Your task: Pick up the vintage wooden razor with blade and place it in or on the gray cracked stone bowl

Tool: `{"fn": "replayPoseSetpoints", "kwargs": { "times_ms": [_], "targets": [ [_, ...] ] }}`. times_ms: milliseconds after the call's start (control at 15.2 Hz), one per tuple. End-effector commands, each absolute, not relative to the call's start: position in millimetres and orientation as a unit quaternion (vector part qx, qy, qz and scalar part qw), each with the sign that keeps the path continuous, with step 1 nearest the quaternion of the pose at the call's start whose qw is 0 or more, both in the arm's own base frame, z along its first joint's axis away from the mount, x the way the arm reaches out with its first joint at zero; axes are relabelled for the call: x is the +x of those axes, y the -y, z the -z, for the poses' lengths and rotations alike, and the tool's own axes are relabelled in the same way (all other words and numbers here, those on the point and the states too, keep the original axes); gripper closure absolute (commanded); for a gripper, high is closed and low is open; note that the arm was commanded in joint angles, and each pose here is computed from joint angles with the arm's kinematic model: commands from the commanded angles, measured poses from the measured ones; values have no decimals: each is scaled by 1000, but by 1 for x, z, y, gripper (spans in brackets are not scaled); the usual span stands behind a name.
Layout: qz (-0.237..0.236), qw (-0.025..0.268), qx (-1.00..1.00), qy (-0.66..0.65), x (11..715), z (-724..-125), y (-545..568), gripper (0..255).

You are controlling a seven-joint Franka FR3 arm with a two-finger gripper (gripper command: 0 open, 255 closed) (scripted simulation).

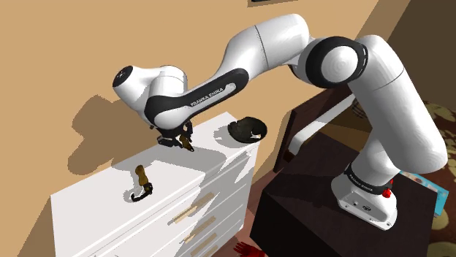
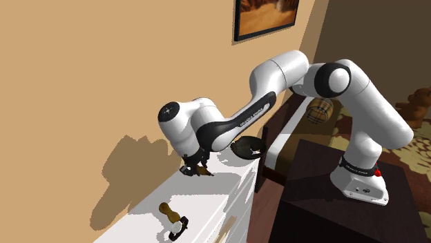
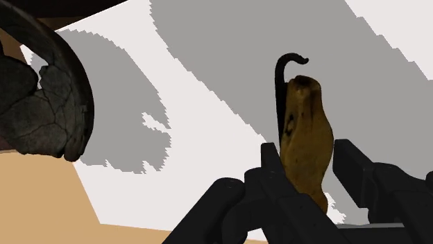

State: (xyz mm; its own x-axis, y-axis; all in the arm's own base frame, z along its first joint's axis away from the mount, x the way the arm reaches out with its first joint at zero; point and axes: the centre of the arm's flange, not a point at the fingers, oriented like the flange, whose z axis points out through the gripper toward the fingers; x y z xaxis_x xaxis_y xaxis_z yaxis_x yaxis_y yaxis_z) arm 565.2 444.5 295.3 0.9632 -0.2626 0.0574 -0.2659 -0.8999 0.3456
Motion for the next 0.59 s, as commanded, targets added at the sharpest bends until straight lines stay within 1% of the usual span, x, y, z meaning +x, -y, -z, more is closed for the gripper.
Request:
{"fn": "replayPoseSetpoints", "kwargs": {
  "times_ms": [0, 528],
  "targets": [
    [-5, 178, 975, 136, 565, -305, -443, 255],
    [-5, 178, 975, 136, 565, -348, -443, 255]
  ]
}}
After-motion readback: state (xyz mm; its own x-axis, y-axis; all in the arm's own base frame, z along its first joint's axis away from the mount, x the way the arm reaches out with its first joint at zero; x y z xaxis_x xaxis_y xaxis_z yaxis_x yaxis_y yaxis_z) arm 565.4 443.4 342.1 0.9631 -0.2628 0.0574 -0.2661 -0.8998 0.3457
